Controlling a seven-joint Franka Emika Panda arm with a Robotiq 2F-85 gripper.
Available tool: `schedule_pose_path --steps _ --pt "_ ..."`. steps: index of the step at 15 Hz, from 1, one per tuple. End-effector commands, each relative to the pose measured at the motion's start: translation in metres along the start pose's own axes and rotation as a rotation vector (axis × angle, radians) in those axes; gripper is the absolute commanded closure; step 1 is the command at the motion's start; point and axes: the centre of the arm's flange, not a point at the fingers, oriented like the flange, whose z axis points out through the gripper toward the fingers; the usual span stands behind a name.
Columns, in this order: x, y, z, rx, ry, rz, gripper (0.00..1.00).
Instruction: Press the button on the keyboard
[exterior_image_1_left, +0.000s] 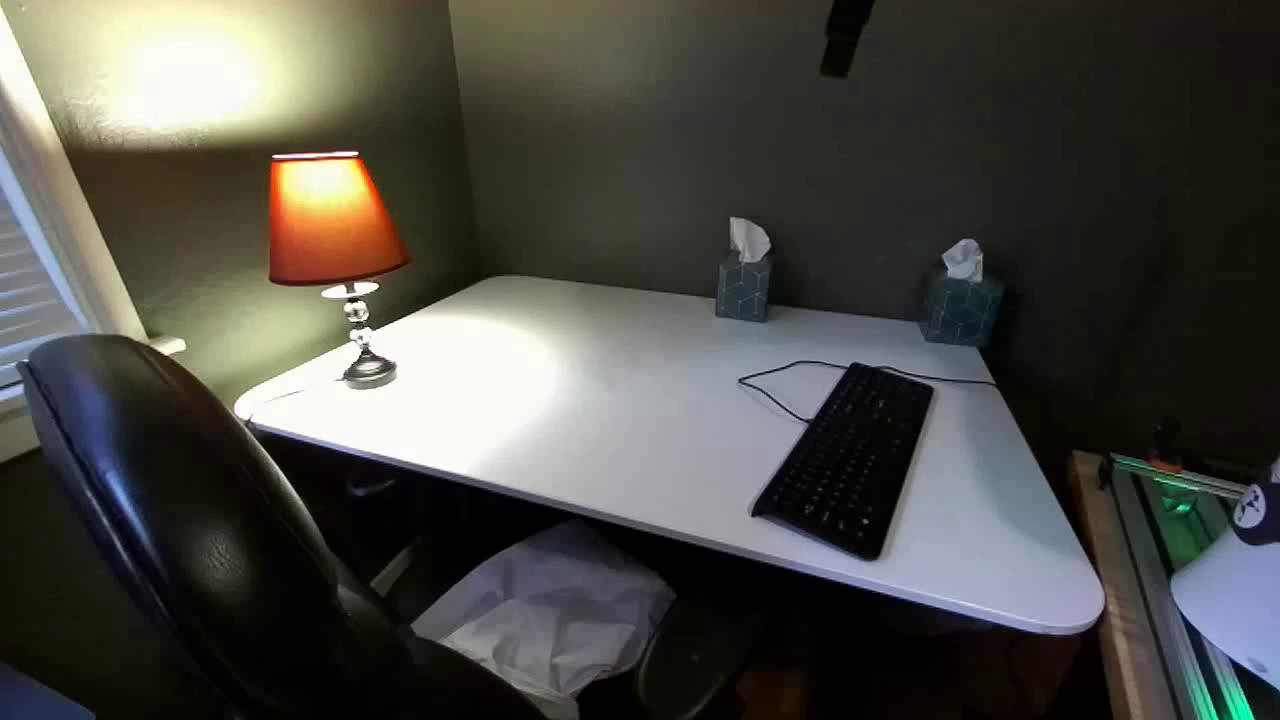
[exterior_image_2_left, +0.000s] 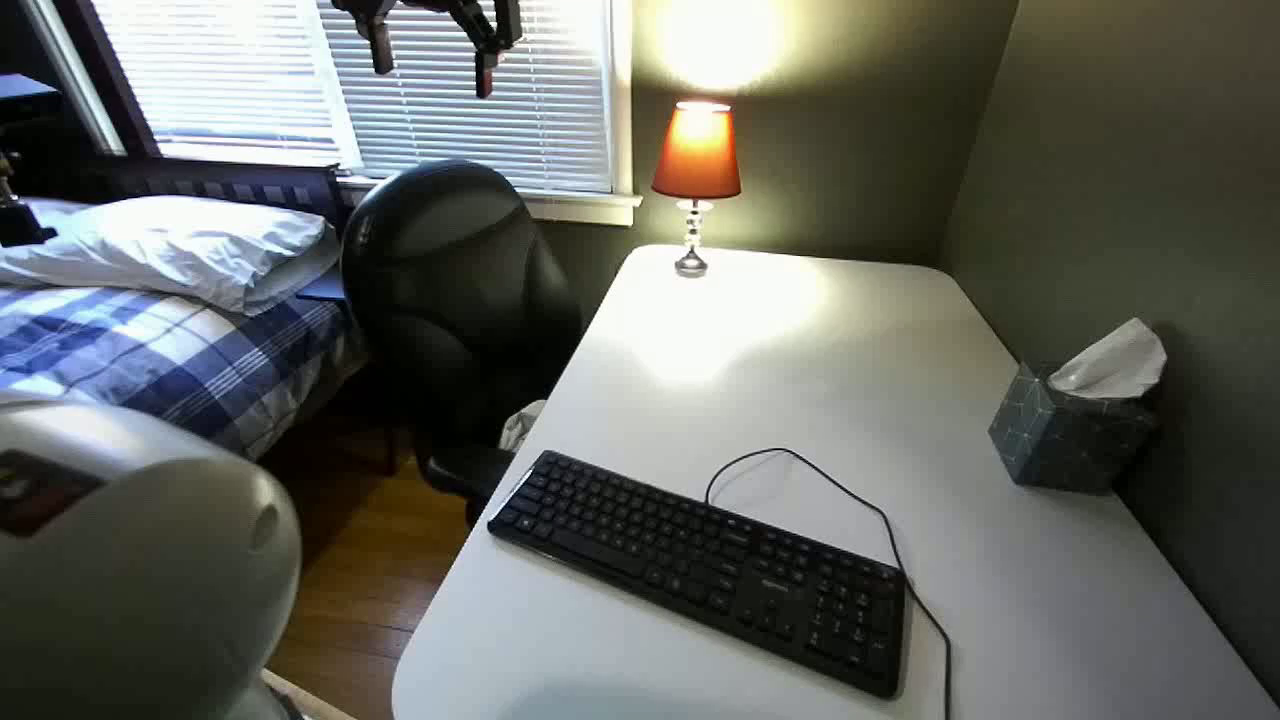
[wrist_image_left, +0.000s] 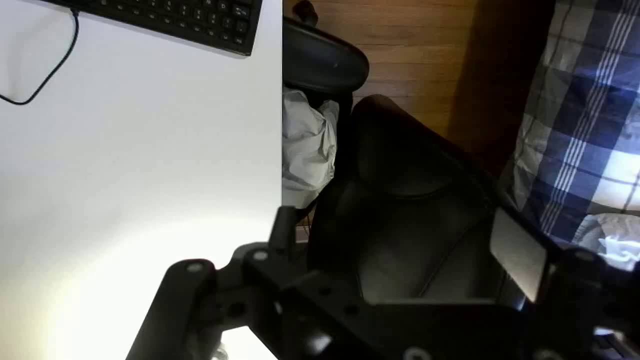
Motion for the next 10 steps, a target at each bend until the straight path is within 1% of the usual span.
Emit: schedule_pose_path --steps 1,5,7,10 --pt "0.0 0.0 0.0 0.0 0.0 0.0 0.0" --pt "0.0 0.0 0.0 0.0 0.0 0.0 0.0" --pt "0.005 0.01 0.015 0.002 -0.018 0.006 0.0" --pt "0.011 0.025 0.042 -0.016 -0.02 0.055 0.0"
